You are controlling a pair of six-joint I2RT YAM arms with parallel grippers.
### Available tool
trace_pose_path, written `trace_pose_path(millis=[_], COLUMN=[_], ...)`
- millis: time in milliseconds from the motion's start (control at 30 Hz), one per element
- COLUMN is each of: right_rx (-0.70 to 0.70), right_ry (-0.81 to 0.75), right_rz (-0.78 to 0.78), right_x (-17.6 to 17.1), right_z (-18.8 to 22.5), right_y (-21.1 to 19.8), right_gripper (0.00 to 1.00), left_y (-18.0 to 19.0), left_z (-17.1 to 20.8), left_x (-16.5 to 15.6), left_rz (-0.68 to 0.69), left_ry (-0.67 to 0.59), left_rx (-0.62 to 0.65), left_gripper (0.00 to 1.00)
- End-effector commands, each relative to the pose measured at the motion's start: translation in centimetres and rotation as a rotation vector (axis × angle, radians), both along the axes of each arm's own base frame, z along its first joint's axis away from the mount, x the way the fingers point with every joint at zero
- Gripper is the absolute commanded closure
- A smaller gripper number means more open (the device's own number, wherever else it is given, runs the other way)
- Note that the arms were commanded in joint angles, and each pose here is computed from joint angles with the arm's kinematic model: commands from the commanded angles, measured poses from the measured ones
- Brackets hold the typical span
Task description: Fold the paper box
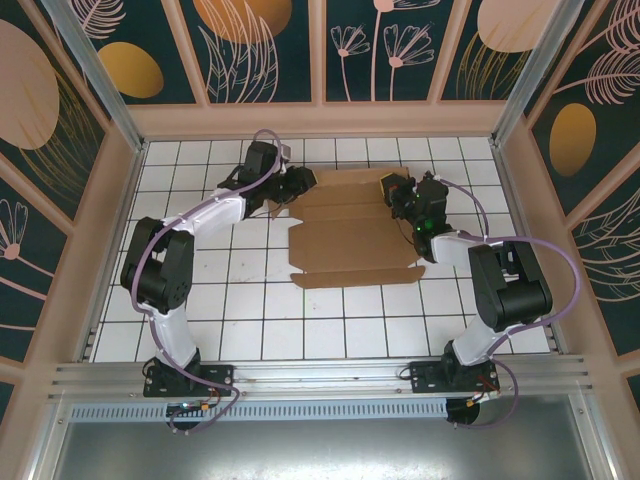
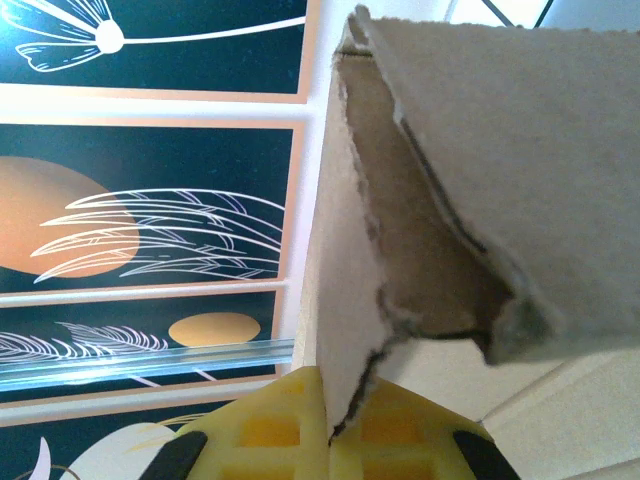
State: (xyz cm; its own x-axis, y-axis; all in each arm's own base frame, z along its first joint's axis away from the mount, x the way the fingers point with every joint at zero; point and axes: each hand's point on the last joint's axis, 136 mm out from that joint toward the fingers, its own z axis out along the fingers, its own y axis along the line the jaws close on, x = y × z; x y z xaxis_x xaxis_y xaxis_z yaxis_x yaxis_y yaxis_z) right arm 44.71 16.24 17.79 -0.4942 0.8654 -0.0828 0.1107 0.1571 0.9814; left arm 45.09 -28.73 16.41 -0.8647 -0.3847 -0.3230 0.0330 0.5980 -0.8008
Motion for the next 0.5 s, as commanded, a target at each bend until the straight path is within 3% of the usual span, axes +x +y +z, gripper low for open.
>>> trace_pose_path(millis=[0, 467], right_rx=[0.017, 0.031], right_ry=[-0.049, -0.054], right_rz=[0.019, 0.005], right_x=[-0.2, -0.13], right_z=[1.59, 1.85], right_y=[0.64, 0.45], right_gripper=[0.98, 0.98], left_y=[0.46, 0.62], left_z=[1.05, 1.45], left_x=[-0.03, -0.01], left_rz=[0.021, 0.021], left_ry=[-0.015, -0.019], left_rx=[-0.036, -0.089], left_gripper=[0.71, 0.84])
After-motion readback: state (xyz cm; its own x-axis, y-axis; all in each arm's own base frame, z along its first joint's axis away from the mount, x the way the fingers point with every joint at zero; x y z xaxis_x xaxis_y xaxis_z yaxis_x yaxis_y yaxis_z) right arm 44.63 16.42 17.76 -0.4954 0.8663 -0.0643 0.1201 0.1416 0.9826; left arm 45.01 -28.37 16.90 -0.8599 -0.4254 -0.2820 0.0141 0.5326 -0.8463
